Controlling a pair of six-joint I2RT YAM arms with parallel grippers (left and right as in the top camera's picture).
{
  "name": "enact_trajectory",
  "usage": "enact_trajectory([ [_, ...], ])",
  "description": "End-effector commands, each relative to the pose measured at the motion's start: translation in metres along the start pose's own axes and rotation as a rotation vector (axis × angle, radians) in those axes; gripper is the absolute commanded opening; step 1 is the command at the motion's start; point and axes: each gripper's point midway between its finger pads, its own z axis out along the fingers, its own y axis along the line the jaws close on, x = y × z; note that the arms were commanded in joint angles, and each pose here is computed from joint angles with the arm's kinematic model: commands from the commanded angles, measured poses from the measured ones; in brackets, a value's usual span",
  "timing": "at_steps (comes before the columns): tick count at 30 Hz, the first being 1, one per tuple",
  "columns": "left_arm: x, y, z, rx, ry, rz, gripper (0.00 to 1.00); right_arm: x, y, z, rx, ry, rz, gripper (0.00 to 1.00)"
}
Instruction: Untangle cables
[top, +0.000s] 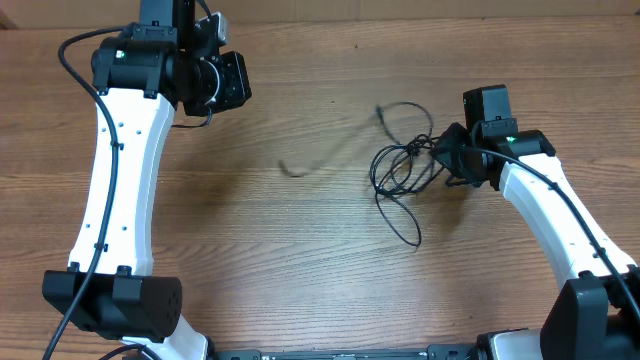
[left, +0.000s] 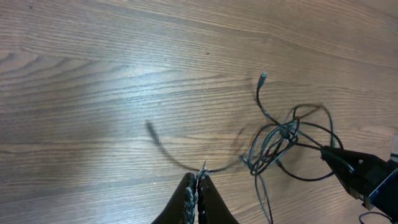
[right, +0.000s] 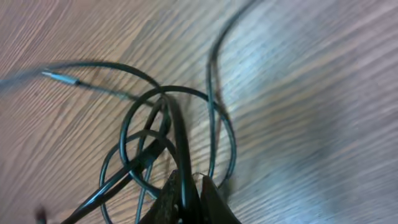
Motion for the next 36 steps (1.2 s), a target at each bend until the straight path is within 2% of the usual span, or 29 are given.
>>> enact_trajectory([
  [1,0.002,-0.013,-0.006,0.038,-0.007,0.041,0.04,0.009,0.048,-0.011,-0.251,0.057,-0.242,0.05],
  [4,0.006,-0.019,-0.004,0.049,0.004,0.054,0.06,0.036,0.107,-0.043,-0.652,0.152,-0.471,0.05],
  [6,0.01,-0.024,-0.003,0.07,0.022,0.058,0.12,0.047,0.135,-0.072,-0.884,0.178,-0.561,0.07],
  [8,0.018,-0.032,-0.001,0.093,0.051,0.064,0.17,0.05,0.149,-0.091,-1.011,0.177,-0.609,0.08],
  [10,0.026,-0.037,0.0,0.097,0.077,0.096,0.28,0.05,0.159,-0.108,-1.111,0.177,-0.632,0.08],
  [12,0.034,-0.041,0.001,0.1,0.098,0.122,0.32,0.048,0.165,-0.116,-1.148,0.177,-0.622,0.09],
  [16,0.044,-0.051,0.004,0.107,0.126,0.147,0.33,0.043,0.172,-0.124,-1.179,0.174,-0.594,0.09],
  [21,0.054,-0.069,0.009,0.129,0.138,0.231,0.5,0.042,0.173,-0.126,-1.183,0.186,-0.569,0.09],
  [29,0.054,-0.072,0.016,0.067,0.114,0.29,0.62,0.041,0.175,-0.13,-1.179,0.273,-0.442,0.1],
  [33,0.058,-0.073,0.026,0.063,0.141,0.293,0.61,0.031,0.185,-0.142,-1.221,0.248,-0.414,0.17],
  [36,0.059,-0.071,0.034,0.057,0.158,0.288,0.6,0.021,0.187,-0.135,-1.193,0.136,-0.461,0.33],
])
